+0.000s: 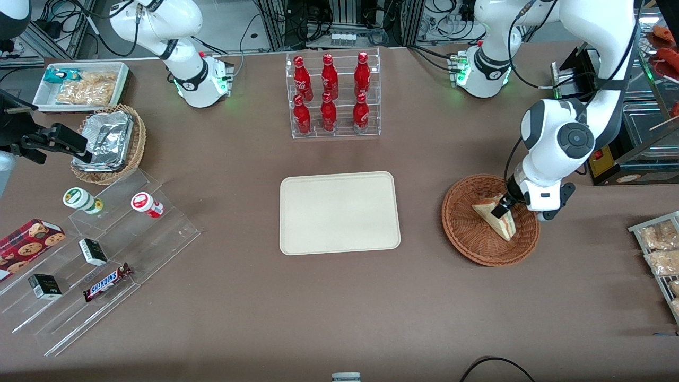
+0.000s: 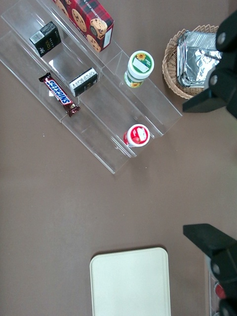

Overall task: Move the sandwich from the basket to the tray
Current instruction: 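Close the left gripper on the wrapped sandwich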

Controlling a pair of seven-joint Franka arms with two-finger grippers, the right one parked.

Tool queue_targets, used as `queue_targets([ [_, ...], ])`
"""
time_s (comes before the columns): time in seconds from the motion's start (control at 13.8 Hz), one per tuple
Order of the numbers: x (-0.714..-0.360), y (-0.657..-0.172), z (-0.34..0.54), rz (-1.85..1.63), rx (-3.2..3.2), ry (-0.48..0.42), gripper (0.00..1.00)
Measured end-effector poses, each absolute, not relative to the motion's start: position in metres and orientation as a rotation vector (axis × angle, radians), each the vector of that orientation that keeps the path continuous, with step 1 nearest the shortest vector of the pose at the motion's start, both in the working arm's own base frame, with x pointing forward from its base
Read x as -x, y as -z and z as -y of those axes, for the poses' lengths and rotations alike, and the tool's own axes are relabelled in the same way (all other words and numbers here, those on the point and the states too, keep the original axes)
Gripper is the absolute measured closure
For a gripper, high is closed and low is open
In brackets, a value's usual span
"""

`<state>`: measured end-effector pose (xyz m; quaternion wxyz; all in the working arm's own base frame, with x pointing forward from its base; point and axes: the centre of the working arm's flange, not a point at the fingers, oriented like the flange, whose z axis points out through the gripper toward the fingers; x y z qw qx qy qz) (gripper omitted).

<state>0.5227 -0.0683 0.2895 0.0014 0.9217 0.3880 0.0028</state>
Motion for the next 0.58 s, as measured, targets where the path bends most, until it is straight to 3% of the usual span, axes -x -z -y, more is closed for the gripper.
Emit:
queue_targets([
  [0.44, -0.52, -0.261, 0.074, -1.22, -2.908, 0.054, 0.0],
  [0.58, -0.52, -0.255, 0.074, -1.22, -2.908, 0.059, 0.19],
])
